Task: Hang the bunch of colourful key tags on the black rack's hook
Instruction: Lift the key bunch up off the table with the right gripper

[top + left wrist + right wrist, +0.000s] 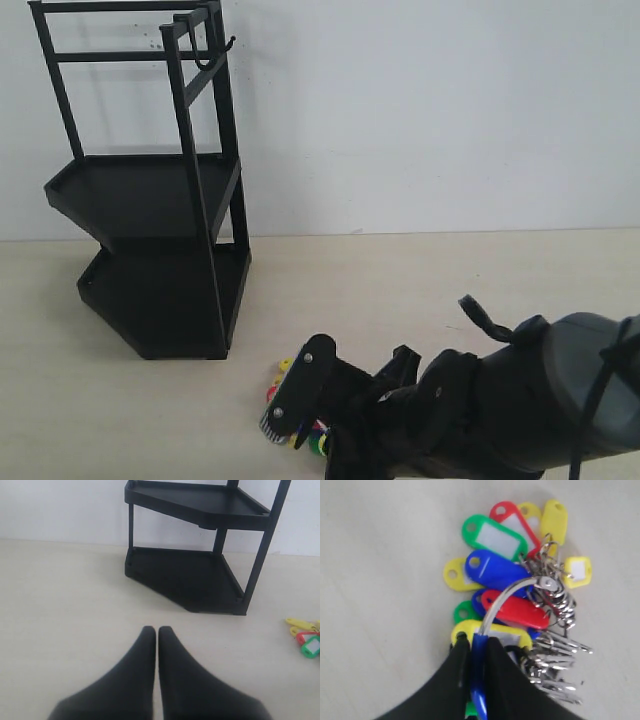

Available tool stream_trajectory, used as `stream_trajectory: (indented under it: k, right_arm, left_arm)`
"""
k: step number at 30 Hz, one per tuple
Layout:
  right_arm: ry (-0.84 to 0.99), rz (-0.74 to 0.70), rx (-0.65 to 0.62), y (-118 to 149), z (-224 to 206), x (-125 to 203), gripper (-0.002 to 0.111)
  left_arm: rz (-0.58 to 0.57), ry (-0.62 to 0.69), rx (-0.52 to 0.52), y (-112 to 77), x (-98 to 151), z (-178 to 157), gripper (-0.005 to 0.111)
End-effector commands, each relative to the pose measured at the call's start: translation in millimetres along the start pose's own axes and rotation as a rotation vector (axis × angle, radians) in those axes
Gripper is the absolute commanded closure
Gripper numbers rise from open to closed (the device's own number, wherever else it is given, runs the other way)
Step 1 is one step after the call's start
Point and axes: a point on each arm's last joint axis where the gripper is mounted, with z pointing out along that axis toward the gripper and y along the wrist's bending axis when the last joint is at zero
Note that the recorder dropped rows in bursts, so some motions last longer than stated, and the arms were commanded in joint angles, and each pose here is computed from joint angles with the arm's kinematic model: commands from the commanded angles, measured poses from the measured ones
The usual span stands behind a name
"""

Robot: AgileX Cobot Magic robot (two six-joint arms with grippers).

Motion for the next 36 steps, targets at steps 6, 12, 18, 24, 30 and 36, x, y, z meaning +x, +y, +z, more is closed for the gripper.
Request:
stream_trajectory:
  k: [6, 12, 18, 24, 30, 36]
  right_arm:
    - [-0.215, 0.147, 0.079, -24.6, -64.0, -36.5, 0.108]
    - [-0.311, 0.187, 0.094, -32.5, -95.6, -48.0, 0.108]
    - [-0.398, 0.226, 0.158, -43.3, -124.1, -55.1, 0.108]
    - [-0.44, 0.199, 0.061, -37.0, -143.3, -59.0, 0.108]
    - [-0.464, 0.353, 0.189, -52.3, -153.0, -52.6, 0.108]
    - [-0.45, 0.349, 0.165, -49.5, -151.3, -50.7, 0.108]
  left_arm:
    - [0.008, -0.011, -0.001, 0.1, -1.2, -0.3, 0.102]
    - [0.008, -0.011, -0.001, 0.1, -1.2, -0.3, 0.102]
    - [0.008, -0.011, -0.001, 0.1, -1.2, -0.3, 0.102]
    - [0.008, -0.011, -0.001, 0.1, -1.2, -0.3, 0.102]
    - [0.008, -0.011, -0.001, 0.1, -1.2, -0.3, 0.102]
    - [0.008, -0.011, -0.001, 0.1, -1.2, -0.3, 0.102]
